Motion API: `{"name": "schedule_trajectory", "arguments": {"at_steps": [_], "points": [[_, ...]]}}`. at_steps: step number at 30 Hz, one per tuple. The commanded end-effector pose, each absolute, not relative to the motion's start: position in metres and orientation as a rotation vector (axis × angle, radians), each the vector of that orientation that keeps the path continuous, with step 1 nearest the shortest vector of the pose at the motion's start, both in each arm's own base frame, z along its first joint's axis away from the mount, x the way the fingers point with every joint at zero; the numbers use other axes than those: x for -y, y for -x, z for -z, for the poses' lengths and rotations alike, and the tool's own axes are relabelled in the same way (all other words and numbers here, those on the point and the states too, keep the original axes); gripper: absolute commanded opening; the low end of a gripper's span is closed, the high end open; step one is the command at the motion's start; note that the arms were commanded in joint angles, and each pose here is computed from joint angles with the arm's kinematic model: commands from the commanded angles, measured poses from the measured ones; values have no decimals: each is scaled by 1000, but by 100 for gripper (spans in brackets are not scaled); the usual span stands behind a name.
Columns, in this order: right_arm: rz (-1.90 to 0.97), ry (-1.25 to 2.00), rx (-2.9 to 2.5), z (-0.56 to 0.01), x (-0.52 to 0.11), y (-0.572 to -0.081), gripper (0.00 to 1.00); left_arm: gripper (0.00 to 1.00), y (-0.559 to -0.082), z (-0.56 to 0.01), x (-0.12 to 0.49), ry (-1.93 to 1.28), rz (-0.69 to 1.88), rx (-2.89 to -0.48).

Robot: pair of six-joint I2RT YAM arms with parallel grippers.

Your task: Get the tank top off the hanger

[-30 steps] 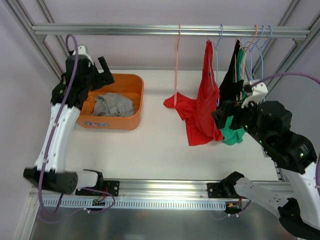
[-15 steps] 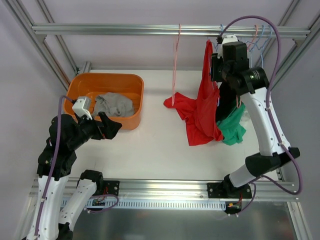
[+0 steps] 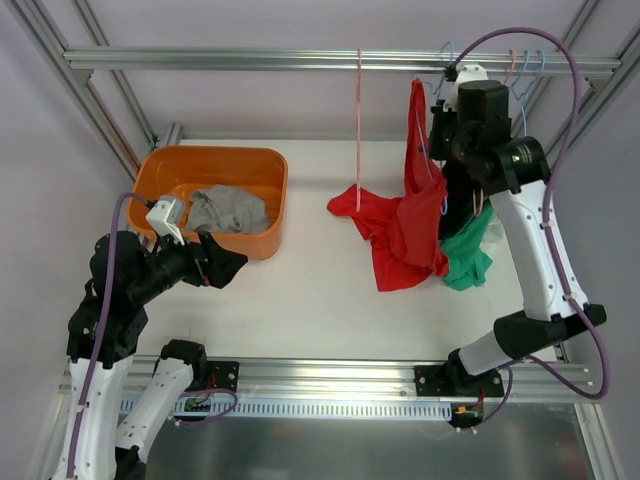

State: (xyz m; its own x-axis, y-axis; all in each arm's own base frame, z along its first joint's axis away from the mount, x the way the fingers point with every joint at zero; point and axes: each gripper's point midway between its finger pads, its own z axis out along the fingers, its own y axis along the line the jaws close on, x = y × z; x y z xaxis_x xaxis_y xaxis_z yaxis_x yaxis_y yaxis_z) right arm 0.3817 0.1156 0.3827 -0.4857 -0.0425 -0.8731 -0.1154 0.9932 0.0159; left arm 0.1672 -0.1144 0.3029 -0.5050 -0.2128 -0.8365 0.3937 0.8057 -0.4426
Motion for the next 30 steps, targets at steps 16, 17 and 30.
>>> {"name": "schedule_trajectory", "arguments": {"at_steps": [16, 17, 30], "points": [[-496, 170, -1833, -439, -124, -256, 0, 99, -166, -429, 160, -378, 1020, -1712], [-522, 172, -1830, -437, -124, -248, 0, 99, -165, -433, 167, -402, 1047, -1703], [-883, 408, -1684, -442, -120, -67, 0, 99, -160, -466, 343, -812, 1070, -1453]]}}
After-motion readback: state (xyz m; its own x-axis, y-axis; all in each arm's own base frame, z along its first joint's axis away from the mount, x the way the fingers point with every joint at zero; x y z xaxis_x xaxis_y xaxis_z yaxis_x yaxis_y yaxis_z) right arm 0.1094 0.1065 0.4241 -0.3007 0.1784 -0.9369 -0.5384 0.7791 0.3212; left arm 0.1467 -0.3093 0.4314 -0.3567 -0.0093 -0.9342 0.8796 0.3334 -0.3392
